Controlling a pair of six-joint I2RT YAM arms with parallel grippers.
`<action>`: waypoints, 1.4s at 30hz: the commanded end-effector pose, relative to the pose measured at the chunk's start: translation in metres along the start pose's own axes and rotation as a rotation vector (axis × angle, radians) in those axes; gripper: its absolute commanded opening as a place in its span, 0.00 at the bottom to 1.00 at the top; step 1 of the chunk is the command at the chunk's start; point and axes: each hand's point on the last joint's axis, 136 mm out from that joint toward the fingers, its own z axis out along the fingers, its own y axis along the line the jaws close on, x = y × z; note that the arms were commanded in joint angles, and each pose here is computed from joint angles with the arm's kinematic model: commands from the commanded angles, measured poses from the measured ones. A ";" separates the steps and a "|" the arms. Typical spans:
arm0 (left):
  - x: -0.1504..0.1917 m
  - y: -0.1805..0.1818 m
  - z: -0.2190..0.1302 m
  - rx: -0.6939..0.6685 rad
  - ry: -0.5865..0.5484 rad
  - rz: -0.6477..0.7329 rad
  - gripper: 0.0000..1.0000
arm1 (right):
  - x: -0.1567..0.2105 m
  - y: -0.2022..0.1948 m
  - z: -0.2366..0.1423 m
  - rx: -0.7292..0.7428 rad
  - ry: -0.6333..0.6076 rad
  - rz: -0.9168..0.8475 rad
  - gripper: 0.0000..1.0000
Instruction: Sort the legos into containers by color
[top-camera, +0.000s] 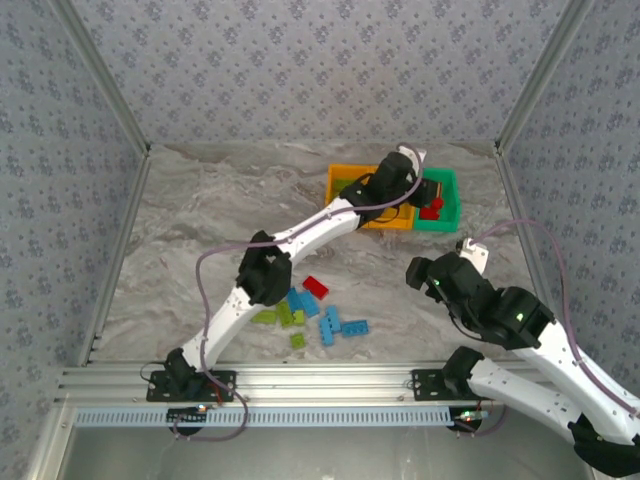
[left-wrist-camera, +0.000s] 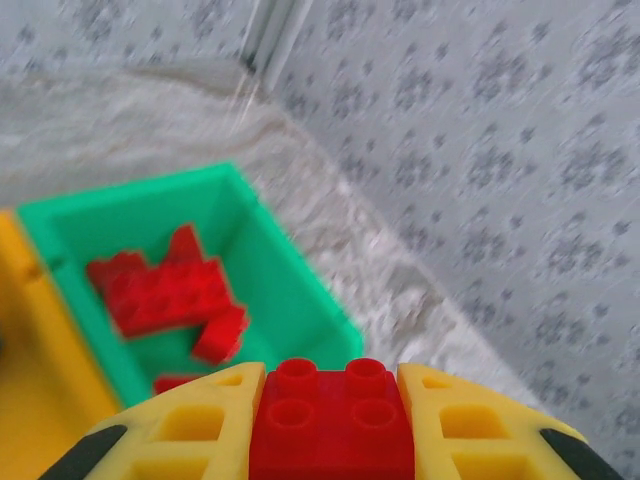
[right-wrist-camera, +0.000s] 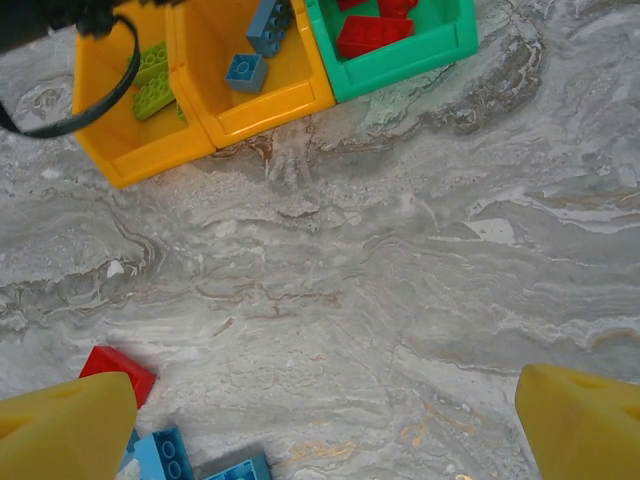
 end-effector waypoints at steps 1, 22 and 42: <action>0.014 0.012 0.017 -0.034 0.012 -0.002 0.22 | 0.005 -0.010 0.000 0.037 0.013 0.012 1.00; -0.020 0.011 0.006 -0.076 -0.083 0.062 0.63 | 0.011 -0.030 -0.010 0.057 0.023 0.019 1.00; -0.048 0.005 -0.314 -0.202 -0.204 0.370 0.68 | 0.120 0.037 0.042 -0.081 0.459 -0.381 1.00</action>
